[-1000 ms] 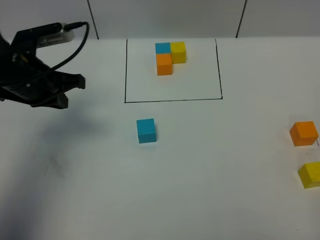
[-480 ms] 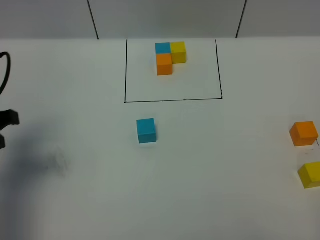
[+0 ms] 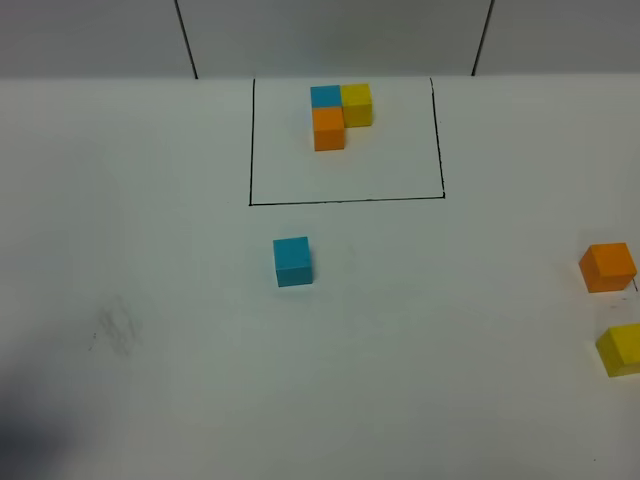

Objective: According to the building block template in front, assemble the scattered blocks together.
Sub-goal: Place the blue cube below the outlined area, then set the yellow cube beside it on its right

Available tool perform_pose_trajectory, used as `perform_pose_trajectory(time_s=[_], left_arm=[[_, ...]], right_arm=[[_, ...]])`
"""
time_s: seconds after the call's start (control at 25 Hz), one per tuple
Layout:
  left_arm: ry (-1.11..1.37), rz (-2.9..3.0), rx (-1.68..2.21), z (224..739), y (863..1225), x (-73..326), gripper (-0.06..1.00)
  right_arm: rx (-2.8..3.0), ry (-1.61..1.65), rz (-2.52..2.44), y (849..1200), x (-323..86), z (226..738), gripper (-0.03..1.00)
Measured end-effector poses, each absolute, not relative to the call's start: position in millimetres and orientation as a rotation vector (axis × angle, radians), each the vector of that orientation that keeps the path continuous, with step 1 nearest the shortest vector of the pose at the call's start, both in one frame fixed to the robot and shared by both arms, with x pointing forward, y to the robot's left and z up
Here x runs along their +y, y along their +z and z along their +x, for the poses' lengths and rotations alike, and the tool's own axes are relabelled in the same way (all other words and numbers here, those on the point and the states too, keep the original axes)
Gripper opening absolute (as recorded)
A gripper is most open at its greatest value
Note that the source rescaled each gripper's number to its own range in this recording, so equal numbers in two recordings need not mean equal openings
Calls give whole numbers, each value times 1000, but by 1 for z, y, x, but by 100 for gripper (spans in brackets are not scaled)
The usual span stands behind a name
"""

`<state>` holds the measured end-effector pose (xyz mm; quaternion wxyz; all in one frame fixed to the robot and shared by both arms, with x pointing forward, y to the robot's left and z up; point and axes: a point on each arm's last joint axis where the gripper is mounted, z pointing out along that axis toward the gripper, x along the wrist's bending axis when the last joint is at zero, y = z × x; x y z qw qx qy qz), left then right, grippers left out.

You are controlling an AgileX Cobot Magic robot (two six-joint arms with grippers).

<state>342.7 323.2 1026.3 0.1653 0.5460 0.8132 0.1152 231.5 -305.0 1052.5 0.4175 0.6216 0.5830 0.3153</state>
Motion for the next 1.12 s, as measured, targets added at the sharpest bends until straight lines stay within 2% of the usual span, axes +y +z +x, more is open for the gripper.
perform_pose_trajectory(time_s=[0.48, 1.12], left_arm=[[567, 1456, 2280, 292, 1037, 316, 0], [609, 1456, 2252, 286, 1039, 314, 0]], right_arm=[[1463, 791, 1560, 1052, -305, 232, 0], [1463, 791, 1560, 1052, -305, 232, 0]])
